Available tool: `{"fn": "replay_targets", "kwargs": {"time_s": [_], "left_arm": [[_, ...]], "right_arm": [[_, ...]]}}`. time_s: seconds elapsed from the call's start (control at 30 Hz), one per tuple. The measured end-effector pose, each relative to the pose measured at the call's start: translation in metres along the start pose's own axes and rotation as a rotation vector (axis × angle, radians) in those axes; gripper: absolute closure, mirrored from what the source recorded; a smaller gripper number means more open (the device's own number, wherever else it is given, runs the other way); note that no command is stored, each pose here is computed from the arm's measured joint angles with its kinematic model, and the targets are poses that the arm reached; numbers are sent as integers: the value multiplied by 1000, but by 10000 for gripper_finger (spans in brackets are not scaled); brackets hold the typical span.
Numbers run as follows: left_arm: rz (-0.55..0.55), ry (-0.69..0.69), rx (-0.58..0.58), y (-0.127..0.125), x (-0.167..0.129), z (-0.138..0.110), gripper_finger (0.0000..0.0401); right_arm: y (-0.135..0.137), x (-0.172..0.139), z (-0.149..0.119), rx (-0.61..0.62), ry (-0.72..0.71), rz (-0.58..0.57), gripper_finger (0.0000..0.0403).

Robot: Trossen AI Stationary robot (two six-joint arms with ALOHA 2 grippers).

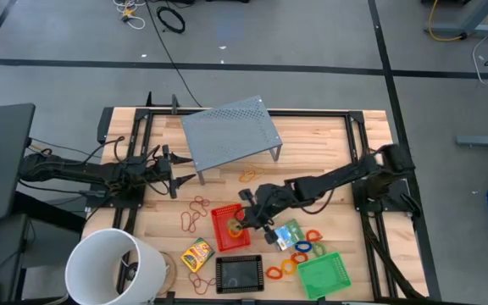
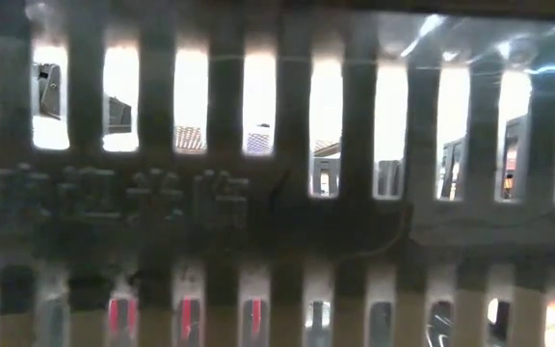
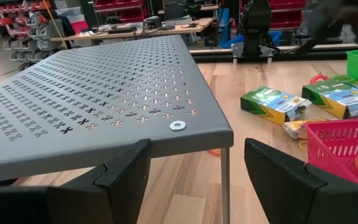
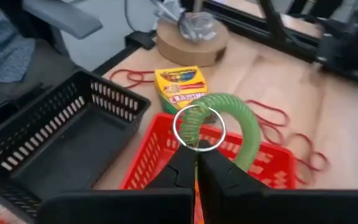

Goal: Pick & Place Office Desk Supplies
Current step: Put the top green spring keychain into the red bin, then put the top orange spring keychain into the red bin

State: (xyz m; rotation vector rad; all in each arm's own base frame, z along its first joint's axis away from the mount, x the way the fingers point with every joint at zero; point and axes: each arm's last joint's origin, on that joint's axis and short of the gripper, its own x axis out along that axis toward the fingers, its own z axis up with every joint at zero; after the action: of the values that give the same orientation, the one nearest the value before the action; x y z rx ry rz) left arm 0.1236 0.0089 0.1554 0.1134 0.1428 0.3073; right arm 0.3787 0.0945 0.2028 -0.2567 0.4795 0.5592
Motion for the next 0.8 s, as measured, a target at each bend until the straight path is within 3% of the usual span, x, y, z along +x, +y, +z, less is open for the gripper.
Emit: {"fn": "replay_targets", "kwargs": {"time_s": [0.27, 0.8], "left_arm": [[0, 1, 0, 0, 0, 0, 139], [0, 3, 2, 0, 0, 0, 139]], "right_arm": [[-11, 23, -26, 47, 57, -3, 389], [-8, 21, -27, 46, 114, -64, 202]]}}
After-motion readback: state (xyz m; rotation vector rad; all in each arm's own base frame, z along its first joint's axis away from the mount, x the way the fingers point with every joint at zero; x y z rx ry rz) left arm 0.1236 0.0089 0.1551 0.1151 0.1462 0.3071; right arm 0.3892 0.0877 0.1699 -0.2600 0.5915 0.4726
